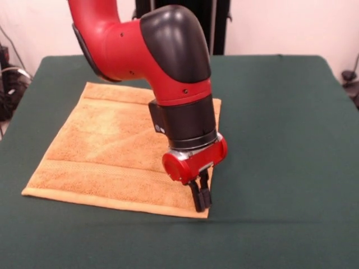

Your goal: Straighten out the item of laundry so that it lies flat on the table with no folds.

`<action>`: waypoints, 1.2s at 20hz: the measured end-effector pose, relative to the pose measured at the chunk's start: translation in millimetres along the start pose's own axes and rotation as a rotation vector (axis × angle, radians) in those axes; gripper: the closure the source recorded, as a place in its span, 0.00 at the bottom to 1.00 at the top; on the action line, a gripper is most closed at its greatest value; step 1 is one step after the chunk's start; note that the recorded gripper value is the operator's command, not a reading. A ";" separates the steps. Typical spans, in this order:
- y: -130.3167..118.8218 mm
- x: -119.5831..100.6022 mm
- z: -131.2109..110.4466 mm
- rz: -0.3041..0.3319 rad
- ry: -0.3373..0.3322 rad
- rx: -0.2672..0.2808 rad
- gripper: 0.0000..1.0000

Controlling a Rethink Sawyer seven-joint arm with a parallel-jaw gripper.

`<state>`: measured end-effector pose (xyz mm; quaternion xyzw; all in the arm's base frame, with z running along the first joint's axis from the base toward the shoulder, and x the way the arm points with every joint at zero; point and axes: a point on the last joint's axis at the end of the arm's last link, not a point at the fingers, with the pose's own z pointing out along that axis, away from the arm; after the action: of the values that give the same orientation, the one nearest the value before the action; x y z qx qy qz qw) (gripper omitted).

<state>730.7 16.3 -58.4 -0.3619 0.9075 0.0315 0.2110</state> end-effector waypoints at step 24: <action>6.9 -23.6 17.2 0.055 -0.100 0.065 1.00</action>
<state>747.6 40.1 -65.1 -0.3276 0.9060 0.0261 0.2668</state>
